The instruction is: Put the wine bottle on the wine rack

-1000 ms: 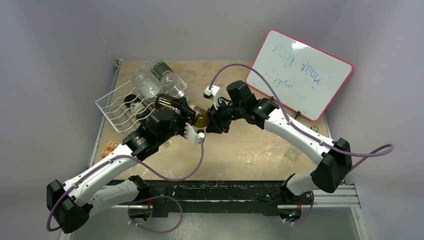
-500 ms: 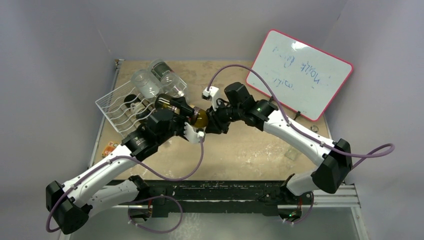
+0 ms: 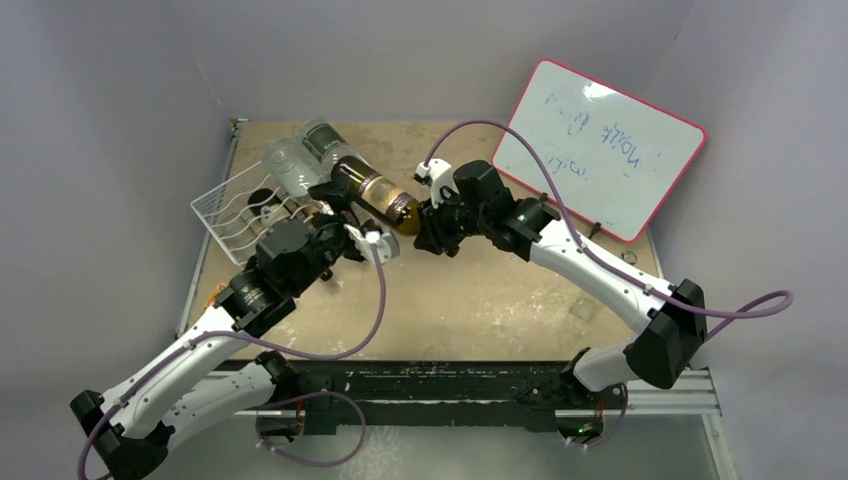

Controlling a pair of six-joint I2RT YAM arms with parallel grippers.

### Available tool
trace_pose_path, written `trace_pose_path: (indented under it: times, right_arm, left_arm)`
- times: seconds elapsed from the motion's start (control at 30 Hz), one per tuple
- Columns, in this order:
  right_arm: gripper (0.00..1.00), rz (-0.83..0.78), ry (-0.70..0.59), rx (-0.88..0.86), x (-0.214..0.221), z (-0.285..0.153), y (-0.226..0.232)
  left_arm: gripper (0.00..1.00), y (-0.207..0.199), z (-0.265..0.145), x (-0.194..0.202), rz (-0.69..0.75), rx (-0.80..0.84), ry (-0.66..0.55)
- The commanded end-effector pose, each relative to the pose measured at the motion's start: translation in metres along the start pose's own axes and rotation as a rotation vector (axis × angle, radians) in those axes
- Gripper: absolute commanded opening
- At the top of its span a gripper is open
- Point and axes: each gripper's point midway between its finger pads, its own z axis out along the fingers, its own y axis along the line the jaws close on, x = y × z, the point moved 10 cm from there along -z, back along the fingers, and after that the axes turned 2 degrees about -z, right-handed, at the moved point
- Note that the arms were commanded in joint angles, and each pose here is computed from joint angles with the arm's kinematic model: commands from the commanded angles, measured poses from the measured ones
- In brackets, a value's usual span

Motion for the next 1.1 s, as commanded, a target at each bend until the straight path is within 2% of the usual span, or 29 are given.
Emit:
trace_pose_path:
  times: [0.0,0.1,0.2,0.3,0.43,0.8,0.93,1.07]
  right_arm:
    - [0.0,-0.04,-0.32,-0.022,-0.055,-0.024,0.011]
    - [0.0,-0.026,-0.35,-0.051,-0.06,-0.018,0.013]
    - [0.0,-0.013,-0.394,-0.081,-0.07,-0.013,0.019]
    - [0.0,-0.002,-0.423,-0.12,-0.079,-0.004,0.031]
    - [0.0,0.015,-0.432,-0.142,-0.09,0.025,0.055]
    - [0.0,0.132,-0.438,-0.18,-0.122,0.114,0.125]
    - [0.0,0.207,-0.458,-0.172,-0.13,0.138,0.138]
    - [0.0,0.256,-0.463,-0.133,-0.133,0.161,0.145]
  left_arm:
    - [1.0,0.059,-0.028,-0.041,-0.53,-0.328,-0.198]
    - [1.0,0.082,-0.045,-0.057,-0.714,-0.344,-0.218]
    - [1.0,0.105,-0.057,-0.071,-0.8,-0.365,-0.225]
    - [1.0,0.118,-0.061,-0.077,-0.917,-0.453,-0.257]
    - [1.0,0.134,-0.07,-0.085,-1.017,-0.522,-0.316]
    - [1.0,0.153,-0.078,-0.086,-1.066,-0.634,-0.23]
    - [1.0,0.156,-0.083,-0.081,-1.086,-0.692,-0.145]
    - [1.0,0.154,-0.089,-0.077,-1.094,-0.712,-0.11]
